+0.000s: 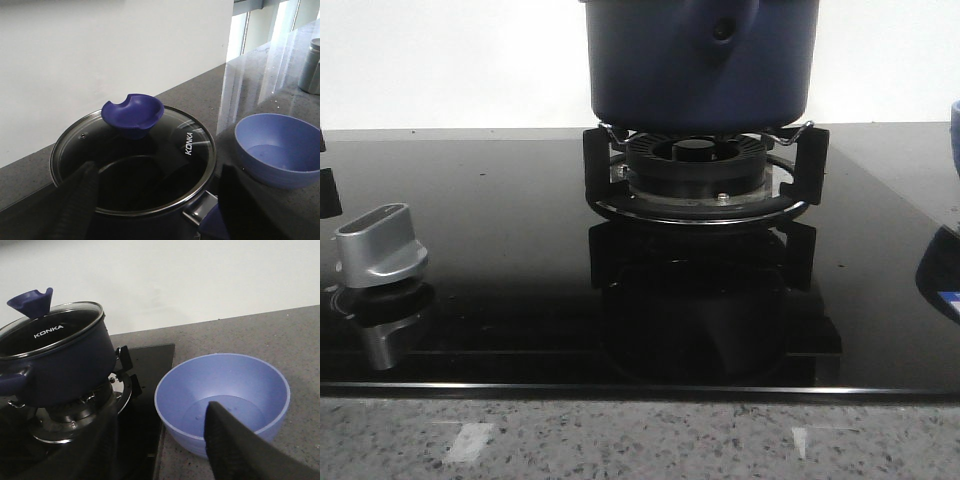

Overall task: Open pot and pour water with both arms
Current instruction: 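Lower the left gripper onto the blue handle of the glass lid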

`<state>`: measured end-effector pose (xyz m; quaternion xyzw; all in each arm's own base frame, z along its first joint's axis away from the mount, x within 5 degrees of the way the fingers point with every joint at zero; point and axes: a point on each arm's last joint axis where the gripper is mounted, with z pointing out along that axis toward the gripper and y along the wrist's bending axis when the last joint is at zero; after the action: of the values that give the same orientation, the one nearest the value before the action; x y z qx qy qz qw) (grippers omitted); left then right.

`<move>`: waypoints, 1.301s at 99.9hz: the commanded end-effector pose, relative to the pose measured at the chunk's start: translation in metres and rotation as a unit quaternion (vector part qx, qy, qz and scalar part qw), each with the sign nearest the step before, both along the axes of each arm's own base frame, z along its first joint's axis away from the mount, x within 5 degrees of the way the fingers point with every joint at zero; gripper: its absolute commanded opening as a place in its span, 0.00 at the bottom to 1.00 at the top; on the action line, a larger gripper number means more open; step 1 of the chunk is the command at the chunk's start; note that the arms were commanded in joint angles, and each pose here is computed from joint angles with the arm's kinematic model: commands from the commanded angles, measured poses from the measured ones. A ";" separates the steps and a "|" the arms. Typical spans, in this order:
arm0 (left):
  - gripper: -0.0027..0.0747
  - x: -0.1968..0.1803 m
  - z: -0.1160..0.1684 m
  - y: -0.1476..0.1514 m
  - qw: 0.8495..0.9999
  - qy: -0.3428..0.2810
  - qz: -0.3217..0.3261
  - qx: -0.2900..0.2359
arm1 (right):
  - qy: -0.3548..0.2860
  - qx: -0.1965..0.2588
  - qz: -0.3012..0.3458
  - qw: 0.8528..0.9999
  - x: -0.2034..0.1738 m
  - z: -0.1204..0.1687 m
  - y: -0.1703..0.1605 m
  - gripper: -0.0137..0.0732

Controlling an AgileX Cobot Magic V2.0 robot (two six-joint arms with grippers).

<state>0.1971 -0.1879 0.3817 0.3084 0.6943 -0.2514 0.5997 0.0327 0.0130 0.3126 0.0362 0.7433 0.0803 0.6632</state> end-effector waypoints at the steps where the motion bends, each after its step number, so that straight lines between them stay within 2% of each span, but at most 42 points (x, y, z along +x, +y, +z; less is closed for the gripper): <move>1: 0.62 0.000 0.020 0.006 0.999 -0.029 0.023 -0.031 | -0.041 -0.004 -0.013 0.999 0.001 0.015 -0.002 0.57; 47: 0.62 -0.001 0.019 0.005 0.999 -0.024 0.015 -0.027 | -0.041 -0.004 -0.013 0.999 0.001 0.015 -0.002 0.57; 100: 0.60 -0.008 0.013 -0.002 0.999 -0.001 -0.032 -0.010 | -0.041 -0.004 -0.013 0.999 0.001 0.015 -0.002 0.57; 110: 0.60 -0.009 0.014 -0.002 0.999 0.004 -0.034 -0.016 | -0.041 -0.004 -0.013 0.999 0.001 0.015 -0.002 0.57; 114: 0.60 -0.009 0.015 -0.003 0.999 0.013 -0.037 -0.035 | -0.041 -0.004 -0.013 0.999 0.001 0.015 -0.002 0.57; 130: 0.60 -0.013 0.021 -0.007 0.996 -0.055 -0.057 -0.027 | -0.041 -0.004 -0.013 0.999 0.001 0.015 -0.002 0.57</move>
<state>0.1898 -0.1958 0.3824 0.3456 0.6718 -0.2888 0.5881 0.0327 0.0129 0.3126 0.0360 0.7434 0.0796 0.6632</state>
